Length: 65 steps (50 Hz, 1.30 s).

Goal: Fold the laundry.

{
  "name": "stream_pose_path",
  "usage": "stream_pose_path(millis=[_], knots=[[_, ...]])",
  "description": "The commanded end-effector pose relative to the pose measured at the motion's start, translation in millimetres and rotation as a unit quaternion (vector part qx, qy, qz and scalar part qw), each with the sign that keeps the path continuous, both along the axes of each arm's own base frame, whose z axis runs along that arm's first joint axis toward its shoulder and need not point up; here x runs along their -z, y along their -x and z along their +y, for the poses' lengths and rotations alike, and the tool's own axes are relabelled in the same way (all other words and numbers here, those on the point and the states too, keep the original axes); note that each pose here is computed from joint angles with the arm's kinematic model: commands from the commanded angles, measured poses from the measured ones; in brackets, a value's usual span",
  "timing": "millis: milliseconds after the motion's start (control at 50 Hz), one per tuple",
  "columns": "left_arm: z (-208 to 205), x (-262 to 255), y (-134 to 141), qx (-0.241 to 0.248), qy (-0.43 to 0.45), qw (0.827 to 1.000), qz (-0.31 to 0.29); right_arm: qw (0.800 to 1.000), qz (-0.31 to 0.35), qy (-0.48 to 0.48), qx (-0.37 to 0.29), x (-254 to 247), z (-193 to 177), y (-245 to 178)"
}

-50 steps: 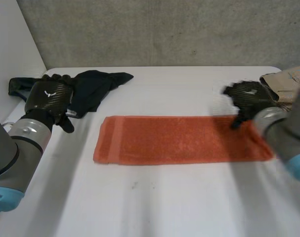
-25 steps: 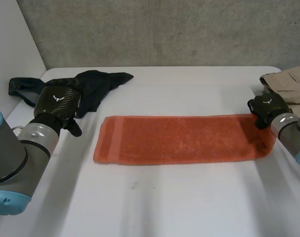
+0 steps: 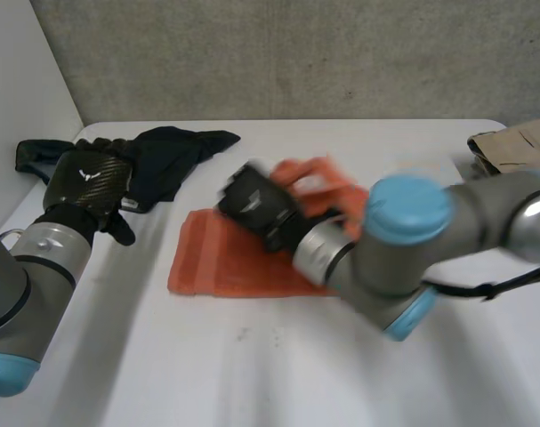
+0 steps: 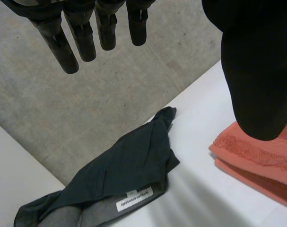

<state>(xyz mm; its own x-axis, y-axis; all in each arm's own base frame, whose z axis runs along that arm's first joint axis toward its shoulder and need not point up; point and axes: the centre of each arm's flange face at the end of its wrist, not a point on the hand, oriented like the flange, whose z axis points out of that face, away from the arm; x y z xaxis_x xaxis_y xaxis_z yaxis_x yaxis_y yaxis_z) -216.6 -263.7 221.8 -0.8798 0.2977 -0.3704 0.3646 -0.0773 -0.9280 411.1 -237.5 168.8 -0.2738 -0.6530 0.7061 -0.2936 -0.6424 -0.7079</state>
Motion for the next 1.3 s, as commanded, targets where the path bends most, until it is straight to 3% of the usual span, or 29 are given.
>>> stream_pose_path(millis=[20,120,200,320,460,520,600,800,880,940,1040,1140,1300], knots=[[0,6,-8,-0.012,-0.01,1.0,-0.003,0.995,0.04,-0.023,-0.085,61,54,-35],[-5,7,-13,-0.021,-0.009,1.0,-0.005,0.998,0.048,0.002,-0.034,58,51,-37],[-7,2,-12,-0.021,0.001,1.0,-0.002,0.997,-0.005,0.02,0.072,-4,31,-24],[-8,-11,2,0.007,0.022,1.0,0.005,0.982,-0.066,-0.096,0.145,-26,4,17],[21,-4,66,0.135,0.013,0.99,0.025,0.945,-0.088,-0.229,0.217,-41,-6,69],[30,8,91,0.172,-0.001,0.985,0.025,0.929,-0.063,-0.268,0.249,-26,-11,87],[25,34,112,0.188,-0.025,0.982,0.013,0.918,-0.041,-0.29,0.268,-11,-9,99],[-11,80,131,0.176,-0.05,0.983,-0.004,0.925,0.003,-0.241,0.293,24,-10,107],[-32,85,126,0.132,-0.04,0.99,-0.004,0.933,0.018,-0.208,0.293,33,-12,108],[-56,88,109,0.071,-0.034,0.997,-0.012,0.937,0.028,-0.187,0.295,42,-16,109],[-80,96,80,-0.003,-0.026,0.997,-0.068,0.934,0.032,-0.162,0.317,48,-27,116],[-73,100,75,-0.005,-0.027,0.994,-0.109,0.926,0.039,-0.162,0.34,52,-36,131],[-42,50,77,0.011,0.01,0.996,-0.091,0.912,0.05,-0.167,0.371,52,-41,157]])
